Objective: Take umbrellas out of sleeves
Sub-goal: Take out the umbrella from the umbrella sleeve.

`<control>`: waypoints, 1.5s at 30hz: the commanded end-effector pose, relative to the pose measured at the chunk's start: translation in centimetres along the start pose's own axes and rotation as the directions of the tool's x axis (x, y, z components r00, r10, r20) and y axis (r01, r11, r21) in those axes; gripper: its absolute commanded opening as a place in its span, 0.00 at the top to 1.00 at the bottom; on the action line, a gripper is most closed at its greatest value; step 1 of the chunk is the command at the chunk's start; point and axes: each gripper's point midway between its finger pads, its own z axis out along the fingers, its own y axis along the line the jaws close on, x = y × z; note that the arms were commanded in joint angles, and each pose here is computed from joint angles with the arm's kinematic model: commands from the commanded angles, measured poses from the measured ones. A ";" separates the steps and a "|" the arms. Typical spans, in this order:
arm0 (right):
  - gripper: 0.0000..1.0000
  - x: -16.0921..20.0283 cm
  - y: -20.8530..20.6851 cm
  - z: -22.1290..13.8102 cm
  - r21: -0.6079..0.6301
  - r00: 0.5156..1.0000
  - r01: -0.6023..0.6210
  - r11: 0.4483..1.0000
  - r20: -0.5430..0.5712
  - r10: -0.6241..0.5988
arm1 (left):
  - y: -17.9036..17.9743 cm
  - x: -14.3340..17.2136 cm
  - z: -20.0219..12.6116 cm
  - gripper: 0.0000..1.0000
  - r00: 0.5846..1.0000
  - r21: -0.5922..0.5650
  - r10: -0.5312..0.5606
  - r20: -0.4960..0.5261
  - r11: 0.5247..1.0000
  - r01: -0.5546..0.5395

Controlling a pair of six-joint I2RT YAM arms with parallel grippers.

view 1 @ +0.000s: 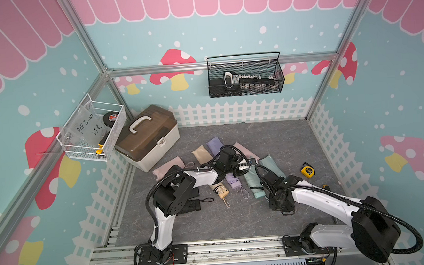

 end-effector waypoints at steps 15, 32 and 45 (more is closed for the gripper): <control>0.67 2.4 -4.5 1.4 0.114 0.988 -0.085 0.990 -0.120 0.098 | 4.0 2.0 -0.7 1.00 0.997 -0.140 0.007 -0.076 0.990 -0.018; 0.72 0.9 -5.5 -0.2 0.231 0.988 -0.056 0.971 -0.131 0.088 | 3.4 5.9 -0.6 1.00 0.954 -0.091 0.178 -0.241 0.975 -0.205; 0.75 -0.7 -7.4 -3.2 0.313 0.992 -0.066 0.947 -0.083 0.096 | 1.6 9.8 -0.2 1.00 0.793 0.070 0.455 -0.405 0.880 -0.469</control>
